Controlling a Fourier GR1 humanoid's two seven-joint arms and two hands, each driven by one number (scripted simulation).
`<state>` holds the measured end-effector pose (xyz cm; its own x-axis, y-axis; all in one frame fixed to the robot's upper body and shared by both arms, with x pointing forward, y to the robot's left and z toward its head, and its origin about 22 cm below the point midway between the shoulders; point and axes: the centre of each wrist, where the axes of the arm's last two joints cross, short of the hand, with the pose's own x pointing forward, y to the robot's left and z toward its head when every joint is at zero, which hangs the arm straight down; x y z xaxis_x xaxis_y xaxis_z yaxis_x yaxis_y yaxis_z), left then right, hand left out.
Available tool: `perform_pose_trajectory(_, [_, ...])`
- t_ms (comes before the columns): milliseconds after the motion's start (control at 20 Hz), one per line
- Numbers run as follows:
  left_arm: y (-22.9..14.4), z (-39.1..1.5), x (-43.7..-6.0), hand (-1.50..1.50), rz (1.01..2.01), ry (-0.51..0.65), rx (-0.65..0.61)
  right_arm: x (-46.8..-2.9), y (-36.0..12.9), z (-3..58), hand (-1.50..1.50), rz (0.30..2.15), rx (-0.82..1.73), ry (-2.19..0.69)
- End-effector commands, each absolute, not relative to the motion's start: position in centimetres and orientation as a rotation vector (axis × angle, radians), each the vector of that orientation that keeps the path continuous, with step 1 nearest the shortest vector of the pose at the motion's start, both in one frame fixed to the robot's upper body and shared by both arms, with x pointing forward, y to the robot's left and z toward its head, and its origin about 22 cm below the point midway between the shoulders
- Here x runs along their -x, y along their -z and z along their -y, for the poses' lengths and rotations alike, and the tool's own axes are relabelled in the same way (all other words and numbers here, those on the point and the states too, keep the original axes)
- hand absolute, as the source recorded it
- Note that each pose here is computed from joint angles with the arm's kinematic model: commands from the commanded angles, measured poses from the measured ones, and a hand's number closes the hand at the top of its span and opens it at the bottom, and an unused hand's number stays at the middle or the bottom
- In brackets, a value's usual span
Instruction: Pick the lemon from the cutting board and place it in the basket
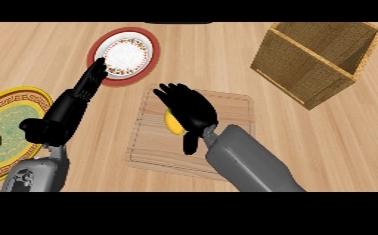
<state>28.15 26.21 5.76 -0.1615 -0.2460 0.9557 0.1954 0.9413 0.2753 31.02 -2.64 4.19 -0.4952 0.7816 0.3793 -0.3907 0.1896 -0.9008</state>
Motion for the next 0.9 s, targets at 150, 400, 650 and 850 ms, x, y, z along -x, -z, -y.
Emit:
perform_pose_trajectory(150, [-6.0,-26.1,-29.5,0.00,1.688,0.392,-0.022,-32.0,-2.1,2.0,-1.50,1.415,0.443,-1.535])
perform_pose_trajectory(400, [-4.6,-26.6,-27.0,0.00,1.694,0.394,-0.040,-31.0,0.3,3.1,-1.50,1.398,0.432,-1.532])
perform_pose_trajectory(650, [-7.4,-26.5,-29.7,0.00,1.699,0.382,-0.033,-33.7,-1.2,2.9,-1.50,1.364,0.409,-1.552])
perform_pose_trajectory(850, [-6.6,-26.3,-28.6,0.00,1.686,0.394,-0.027,-33.3,-1.6,1.9,-1.50,1.309,0.392,-1.594])
